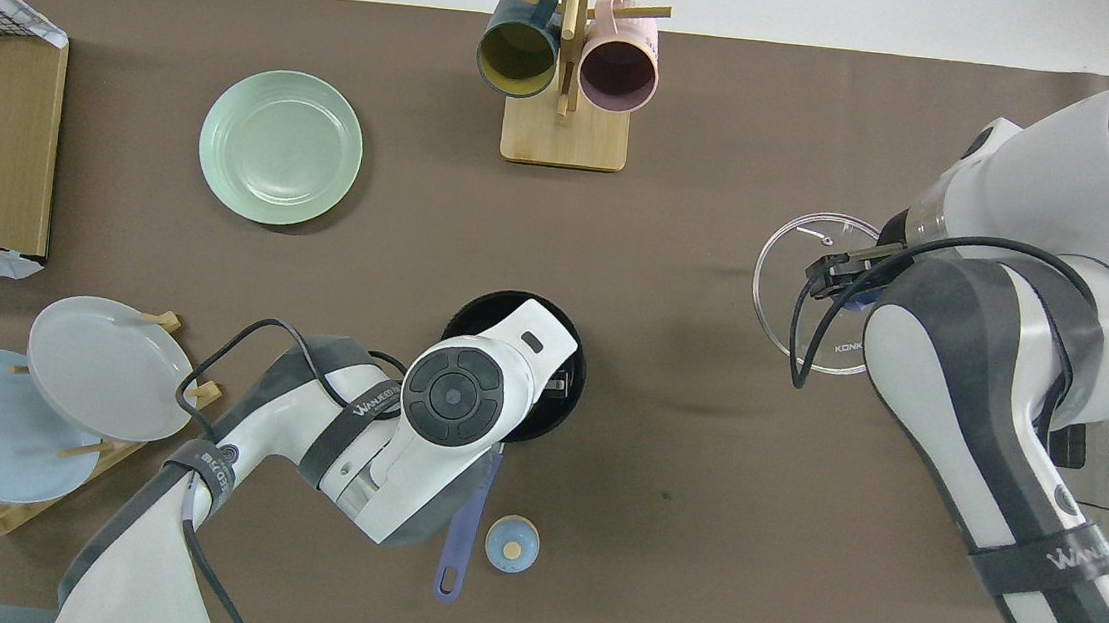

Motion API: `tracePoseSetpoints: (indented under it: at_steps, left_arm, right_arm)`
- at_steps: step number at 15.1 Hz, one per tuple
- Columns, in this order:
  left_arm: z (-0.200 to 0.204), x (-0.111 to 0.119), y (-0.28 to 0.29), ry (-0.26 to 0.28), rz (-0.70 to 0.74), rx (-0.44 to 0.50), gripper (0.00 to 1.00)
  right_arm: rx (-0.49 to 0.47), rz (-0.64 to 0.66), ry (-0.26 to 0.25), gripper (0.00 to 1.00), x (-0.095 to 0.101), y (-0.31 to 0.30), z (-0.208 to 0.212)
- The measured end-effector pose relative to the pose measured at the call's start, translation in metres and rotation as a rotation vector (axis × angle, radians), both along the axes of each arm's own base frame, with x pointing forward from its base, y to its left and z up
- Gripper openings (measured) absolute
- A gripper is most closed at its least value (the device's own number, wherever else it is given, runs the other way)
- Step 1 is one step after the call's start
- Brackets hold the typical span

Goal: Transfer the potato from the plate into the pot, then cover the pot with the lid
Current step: 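Carry the potato with the left gripper and drop it into the saucepan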

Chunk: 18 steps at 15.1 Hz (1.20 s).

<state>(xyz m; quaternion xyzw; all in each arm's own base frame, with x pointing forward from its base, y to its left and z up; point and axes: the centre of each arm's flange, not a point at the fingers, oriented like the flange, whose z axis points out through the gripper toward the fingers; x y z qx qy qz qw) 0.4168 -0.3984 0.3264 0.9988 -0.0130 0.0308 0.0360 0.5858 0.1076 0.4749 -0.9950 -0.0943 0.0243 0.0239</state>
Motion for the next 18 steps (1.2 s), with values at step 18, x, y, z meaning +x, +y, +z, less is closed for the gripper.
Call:
tracePoseSetpoints:
  at_steps: [18]
  left_arm:
    - [0.233,0.101,0.156,-0.016,0.009,0.038,1.0]
  right_arm:
    - [-0.001,-0.138,-0.024,0.67,-0.029,0.136,0.026]
